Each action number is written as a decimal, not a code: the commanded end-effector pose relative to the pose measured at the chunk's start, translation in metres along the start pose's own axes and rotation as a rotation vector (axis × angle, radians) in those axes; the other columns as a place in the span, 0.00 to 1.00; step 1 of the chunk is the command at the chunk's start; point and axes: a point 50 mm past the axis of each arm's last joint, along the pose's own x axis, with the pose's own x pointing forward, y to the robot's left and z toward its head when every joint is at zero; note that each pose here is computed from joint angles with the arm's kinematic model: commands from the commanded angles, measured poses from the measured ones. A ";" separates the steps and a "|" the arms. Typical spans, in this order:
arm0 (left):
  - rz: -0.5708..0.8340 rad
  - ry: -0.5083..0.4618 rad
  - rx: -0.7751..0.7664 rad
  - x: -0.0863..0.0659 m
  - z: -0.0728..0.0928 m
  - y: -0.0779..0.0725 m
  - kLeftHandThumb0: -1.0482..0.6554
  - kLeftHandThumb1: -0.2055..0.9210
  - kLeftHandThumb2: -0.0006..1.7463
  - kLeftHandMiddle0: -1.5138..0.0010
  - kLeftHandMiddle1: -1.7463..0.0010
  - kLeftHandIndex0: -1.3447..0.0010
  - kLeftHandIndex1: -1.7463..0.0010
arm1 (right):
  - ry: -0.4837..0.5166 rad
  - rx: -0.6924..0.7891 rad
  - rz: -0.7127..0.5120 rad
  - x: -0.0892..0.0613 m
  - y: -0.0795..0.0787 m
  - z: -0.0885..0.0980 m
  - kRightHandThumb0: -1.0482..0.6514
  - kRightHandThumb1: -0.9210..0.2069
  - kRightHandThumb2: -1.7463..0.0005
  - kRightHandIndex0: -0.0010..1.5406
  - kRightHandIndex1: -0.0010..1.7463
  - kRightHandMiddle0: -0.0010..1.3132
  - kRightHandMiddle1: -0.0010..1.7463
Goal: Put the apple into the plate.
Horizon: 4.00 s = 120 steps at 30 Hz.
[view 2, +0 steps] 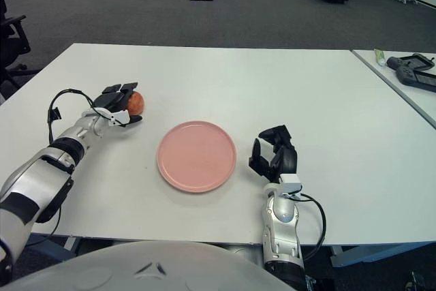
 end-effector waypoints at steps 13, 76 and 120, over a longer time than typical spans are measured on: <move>0.011 0.006 0.087 0.002 0.010 -0.011 0.26 0.50 0.63 0.95 0.13 0.99 0.03 | 0.001 -0.021 -0.057 0.000 -0.004 0.001 0.38 0.32 0.42 0.40 0.82 0.32 1.00; 0.015 0.127 -0.010 0.009 0.008 -0.002 0.62 0.06 0.97 0.30 0.22 0.42 0.00 | 0.006 -0.031 -0.074 0.000 -0.006 -0.001 0.38 0.32 0.42 0.40 0.82 0.32 1.00; 0.504 -0.171 -0.093 0.011 0.046 0.084 0.61 0.31 0.87 0.52 0.01 0.62 0.00 | -0.006 -0.023 -0.060 0.006 -0.002 -0.001 0.38 0.32 0.42 0.40 0.80 0.32 1.00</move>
